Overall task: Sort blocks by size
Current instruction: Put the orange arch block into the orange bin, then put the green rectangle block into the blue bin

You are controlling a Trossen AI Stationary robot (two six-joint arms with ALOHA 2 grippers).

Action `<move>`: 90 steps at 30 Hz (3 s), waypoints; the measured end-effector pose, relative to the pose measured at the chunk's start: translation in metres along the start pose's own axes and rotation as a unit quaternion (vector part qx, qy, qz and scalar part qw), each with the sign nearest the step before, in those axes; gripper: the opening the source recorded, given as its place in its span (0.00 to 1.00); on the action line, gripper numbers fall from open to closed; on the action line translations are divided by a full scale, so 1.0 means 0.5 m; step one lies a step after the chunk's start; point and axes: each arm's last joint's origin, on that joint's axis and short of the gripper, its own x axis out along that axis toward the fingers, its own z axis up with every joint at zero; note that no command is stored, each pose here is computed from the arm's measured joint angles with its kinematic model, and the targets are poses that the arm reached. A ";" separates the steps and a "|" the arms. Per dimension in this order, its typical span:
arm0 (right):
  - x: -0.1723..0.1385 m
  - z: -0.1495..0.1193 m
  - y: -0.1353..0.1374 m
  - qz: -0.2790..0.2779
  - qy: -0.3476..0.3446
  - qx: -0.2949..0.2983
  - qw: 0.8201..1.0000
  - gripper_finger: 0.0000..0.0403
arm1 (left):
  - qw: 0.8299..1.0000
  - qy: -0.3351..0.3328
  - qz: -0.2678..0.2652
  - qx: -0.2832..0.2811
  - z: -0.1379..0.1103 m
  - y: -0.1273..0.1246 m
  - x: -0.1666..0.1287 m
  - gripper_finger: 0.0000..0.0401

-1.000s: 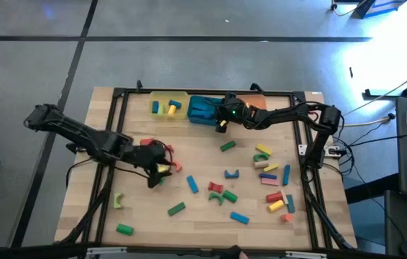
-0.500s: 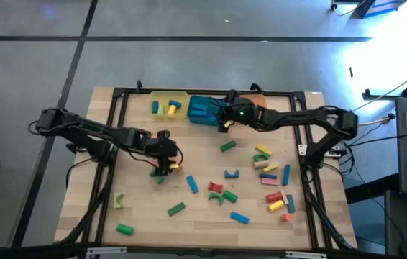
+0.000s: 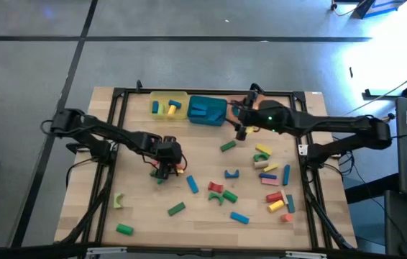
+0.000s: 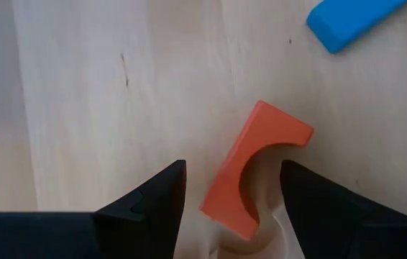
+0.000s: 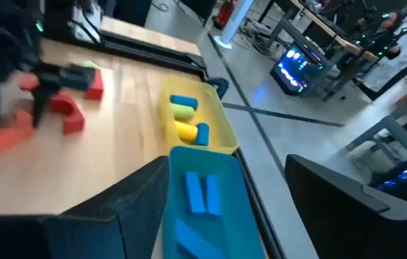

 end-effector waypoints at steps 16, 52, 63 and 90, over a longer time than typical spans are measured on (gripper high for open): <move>-0.050 0.024 0.051 0.078 -0.024 -0.004 0.997 0.69 | 0.999 0.026 -0.030 0.000 0.001 -0.009 0.059 0.40; -0.165 -0.046 0.057 0.293 0.180 0.195 0.919 0.69 | 0.861 -0.458 0.182 -0.127 0.268 0.376 0.082 0.11; -0.131 -0.056 0.074 0.291 0.217 0.189 0.913 0.69 | 0.865 -0.437 0.204 -0.138 0.293 0.454 0.195 0.12; -0.085 -0.076 0.080 0.170 0.249 0.067 0.951 0.69 | 0.880 -0.395 0.181 -0.194 0.318 0.449 0.075 0.43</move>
